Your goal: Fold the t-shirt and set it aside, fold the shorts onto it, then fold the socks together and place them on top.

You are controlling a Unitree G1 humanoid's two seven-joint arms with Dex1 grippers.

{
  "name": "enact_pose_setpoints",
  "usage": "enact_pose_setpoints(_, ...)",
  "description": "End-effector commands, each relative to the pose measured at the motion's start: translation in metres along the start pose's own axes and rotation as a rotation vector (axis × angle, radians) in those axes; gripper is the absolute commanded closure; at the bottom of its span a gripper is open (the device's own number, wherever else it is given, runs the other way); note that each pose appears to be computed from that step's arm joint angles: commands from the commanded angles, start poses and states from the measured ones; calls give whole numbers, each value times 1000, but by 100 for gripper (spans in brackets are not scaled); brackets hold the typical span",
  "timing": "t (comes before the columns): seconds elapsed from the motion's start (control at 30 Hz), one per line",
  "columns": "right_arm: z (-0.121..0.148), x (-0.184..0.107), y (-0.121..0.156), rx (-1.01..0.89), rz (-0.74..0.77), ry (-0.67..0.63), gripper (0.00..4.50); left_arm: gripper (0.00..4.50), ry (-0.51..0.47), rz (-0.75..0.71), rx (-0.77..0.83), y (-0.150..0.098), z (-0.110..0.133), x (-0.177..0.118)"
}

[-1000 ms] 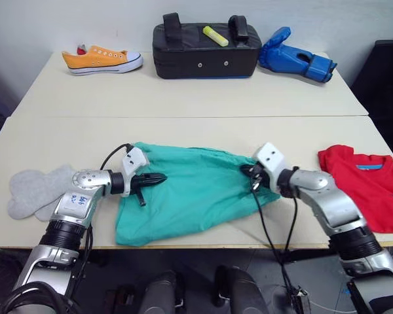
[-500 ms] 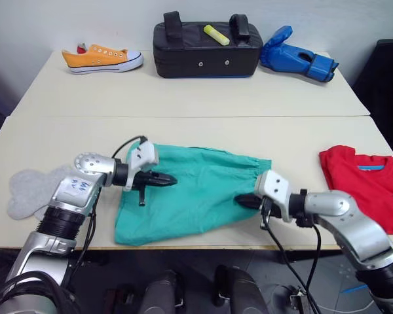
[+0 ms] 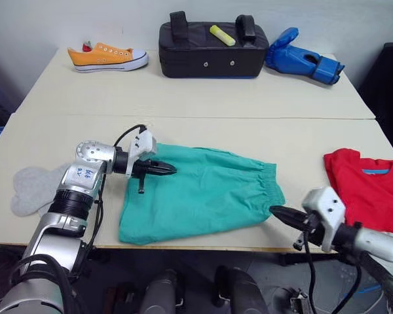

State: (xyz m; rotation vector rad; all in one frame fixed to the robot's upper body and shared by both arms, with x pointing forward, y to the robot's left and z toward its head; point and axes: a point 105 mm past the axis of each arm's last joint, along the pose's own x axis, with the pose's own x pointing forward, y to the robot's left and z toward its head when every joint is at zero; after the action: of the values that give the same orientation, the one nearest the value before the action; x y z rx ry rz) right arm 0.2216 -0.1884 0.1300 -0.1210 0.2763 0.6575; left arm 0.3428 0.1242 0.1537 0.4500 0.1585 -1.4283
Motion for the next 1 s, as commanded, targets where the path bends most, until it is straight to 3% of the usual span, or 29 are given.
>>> enact_pose_setpoints(0.03, -3, -4, 5, 231, -40, -28, 393, 450, -25, -58, 24, -12, 5, 11)
enact_pose_setpoints(0.27, -30, 4, 32, 653, -5, 6, 158, 450, -5, -86, 48, -20, -3, 31)
enact_pose_setpoints(0.43, -36, 16, 21, 873, -70, -52, 4, 450, 58, -59, 68, -18, -19, 32)
enact_pose_setpoints(0.7, -38, 57, -4, 1001, -95, -87, 4, 450, 125, 22, 51, -9, -43, 30)
enact_pose_setpoints(0.8, -32, 76, -9, 991, -99, -107, 64, 450, 137, 67, 40, -5, -50, 33)
enact_pose_setpoints(1.0, -4, 84, -16, 935, -56, -208, 276, 450, 135, 138, 15, 1, -54, 35)
